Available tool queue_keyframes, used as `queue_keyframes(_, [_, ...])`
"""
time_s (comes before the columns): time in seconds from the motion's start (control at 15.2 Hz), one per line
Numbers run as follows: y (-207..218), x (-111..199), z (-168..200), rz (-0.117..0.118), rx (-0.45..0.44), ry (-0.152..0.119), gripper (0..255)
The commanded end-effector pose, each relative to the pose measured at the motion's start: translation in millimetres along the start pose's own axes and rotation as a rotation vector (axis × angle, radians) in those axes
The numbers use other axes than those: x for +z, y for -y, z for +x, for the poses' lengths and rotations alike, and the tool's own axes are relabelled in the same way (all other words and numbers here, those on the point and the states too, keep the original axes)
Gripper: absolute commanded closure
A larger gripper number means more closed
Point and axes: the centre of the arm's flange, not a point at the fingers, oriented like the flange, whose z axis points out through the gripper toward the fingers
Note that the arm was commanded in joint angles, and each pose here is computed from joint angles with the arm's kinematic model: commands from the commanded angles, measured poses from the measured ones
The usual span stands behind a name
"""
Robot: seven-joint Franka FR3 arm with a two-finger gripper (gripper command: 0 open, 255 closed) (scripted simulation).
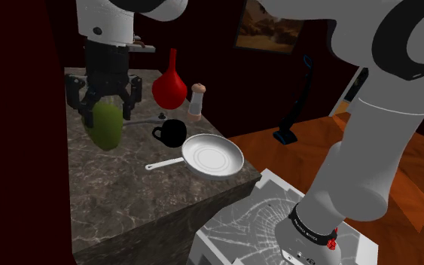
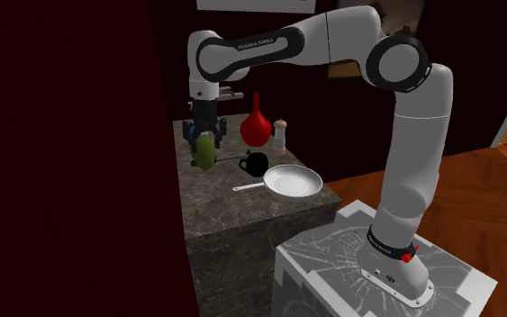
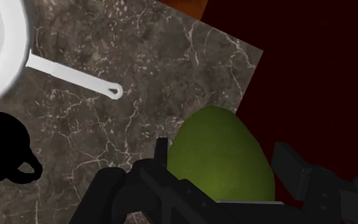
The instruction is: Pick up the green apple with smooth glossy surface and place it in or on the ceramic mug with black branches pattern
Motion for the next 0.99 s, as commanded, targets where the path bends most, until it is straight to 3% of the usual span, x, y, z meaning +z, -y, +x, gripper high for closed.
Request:
queue_keyframes(0.0, [-22.6,-6.8,4.8,0.0,-0.001,0.0,255])
queue_keyframes(0.92, [-201.1,-44.5,34.7,0.0,-0.001,0.0,255])
